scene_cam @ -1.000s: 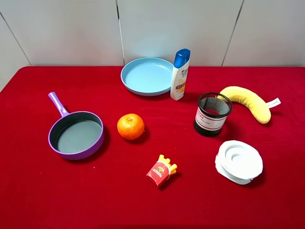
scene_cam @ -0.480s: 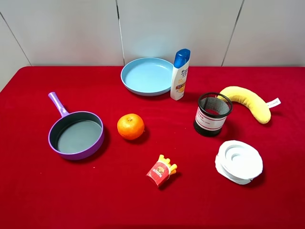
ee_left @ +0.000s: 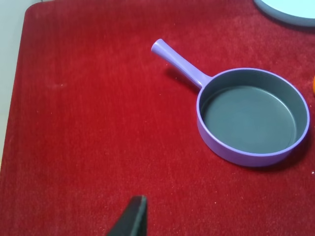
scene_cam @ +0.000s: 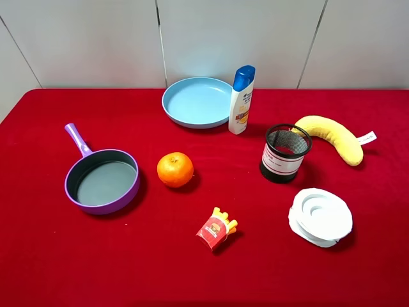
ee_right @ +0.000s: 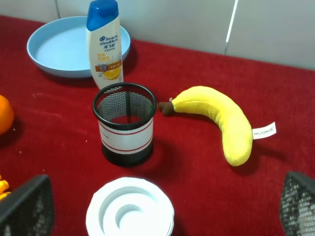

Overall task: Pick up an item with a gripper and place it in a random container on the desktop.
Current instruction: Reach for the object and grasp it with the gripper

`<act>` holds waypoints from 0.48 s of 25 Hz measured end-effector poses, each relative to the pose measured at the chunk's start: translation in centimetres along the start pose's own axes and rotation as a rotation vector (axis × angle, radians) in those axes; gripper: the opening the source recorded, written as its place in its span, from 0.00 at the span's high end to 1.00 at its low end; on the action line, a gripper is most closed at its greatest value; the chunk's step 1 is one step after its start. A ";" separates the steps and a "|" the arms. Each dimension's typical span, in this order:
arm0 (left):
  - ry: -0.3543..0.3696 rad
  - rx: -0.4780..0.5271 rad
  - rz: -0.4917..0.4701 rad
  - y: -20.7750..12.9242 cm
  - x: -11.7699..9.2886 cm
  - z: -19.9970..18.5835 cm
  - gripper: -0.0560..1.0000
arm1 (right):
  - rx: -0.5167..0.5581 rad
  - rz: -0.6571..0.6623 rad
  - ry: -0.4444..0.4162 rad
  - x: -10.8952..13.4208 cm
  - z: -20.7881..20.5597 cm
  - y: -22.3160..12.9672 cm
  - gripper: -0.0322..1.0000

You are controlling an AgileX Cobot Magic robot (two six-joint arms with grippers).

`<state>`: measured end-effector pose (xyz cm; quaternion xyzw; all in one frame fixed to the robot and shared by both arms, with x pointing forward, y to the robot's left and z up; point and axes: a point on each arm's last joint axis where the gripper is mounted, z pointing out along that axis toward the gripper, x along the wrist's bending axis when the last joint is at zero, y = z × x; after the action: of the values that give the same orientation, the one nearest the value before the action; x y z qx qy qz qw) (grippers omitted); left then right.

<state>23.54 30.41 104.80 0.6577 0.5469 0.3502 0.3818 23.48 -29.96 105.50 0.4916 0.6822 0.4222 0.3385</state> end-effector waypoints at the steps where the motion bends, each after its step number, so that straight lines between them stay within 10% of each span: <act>1: 0.000 0.000 0.000 0.0 0.0 0.0 0.01 | 0.000 0.000 0.000 0.0 0.0 0.0 0.30; 12: 0.000 0.000 0.000 0.0 0.0 0.0 0.01 | 0.000 0.000 0.000 0.0 0.0 0.0 0.30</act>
<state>23.54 30.41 104.80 0.6577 0.5469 0.3502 0.3818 23.48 -29.96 105.50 0.4916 0.6822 0.4222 0.3385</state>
